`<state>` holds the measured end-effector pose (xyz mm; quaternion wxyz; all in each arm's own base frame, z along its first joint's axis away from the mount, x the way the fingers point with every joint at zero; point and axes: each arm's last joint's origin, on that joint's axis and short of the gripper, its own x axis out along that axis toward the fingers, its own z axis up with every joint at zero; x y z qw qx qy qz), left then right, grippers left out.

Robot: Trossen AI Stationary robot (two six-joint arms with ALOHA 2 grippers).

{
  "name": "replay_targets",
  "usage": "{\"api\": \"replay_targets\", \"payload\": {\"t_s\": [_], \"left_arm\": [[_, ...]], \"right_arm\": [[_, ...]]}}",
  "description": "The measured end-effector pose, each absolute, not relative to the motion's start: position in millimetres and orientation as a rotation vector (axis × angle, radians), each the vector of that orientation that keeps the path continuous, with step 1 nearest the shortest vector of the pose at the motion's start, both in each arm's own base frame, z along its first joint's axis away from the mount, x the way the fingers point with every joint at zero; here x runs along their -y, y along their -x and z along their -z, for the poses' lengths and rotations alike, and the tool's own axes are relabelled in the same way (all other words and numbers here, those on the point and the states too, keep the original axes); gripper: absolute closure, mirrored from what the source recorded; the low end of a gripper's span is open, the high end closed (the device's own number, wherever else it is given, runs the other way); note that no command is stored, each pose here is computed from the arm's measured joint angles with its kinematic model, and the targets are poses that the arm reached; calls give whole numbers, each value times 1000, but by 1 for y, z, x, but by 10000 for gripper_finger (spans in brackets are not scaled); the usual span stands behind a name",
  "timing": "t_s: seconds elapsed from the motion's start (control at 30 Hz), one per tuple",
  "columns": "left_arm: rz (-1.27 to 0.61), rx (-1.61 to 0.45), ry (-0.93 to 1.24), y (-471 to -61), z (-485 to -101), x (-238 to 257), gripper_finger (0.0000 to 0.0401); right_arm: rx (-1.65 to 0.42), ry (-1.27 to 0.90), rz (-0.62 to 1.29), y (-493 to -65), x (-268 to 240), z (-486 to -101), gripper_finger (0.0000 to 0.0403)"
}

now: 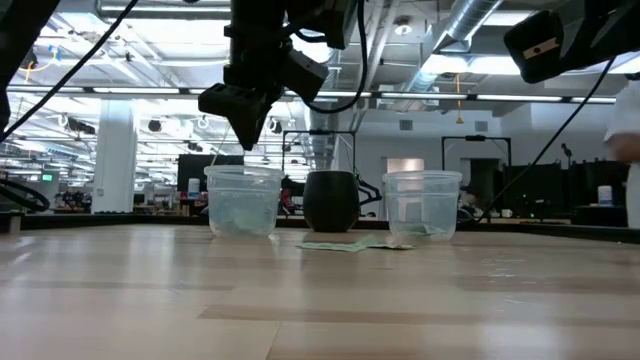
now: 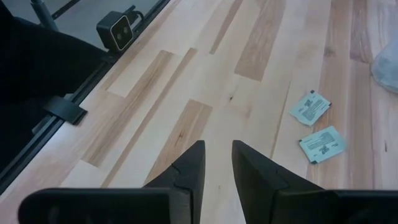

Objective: Pick and place Stevia / Truvia into bins
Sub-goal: Put the stevia packet into the left transparent container, then put the stevia packet into the right transparent container

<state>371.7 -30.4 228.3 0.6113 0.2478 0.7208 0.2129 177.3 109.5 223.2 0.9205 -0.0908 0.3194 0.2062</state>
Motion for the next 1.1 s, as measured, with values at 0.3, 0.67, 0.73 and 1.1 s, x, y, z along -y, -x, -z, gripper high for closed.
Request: {"api": "replay_targets", "payload": {"t_s": [0.3,0.67,0.73,1.1], "left_arm": [[-538,-1654,-579,-363,-242,28,238],[-545,-967,-322,-298,-363,49,235],[-507,-834,-273,-280,-370,54,235],[-225,-344,-83,-193,-290,53,235]], "right_arm": [[-655,186,-424,-177,-110,-223,327],[-583,104,-227,-183,-107,-228,327],[-565,69,-157,-187,-108,-227,327],[-480,-23,-12,-239,-125,-185,327]]}}
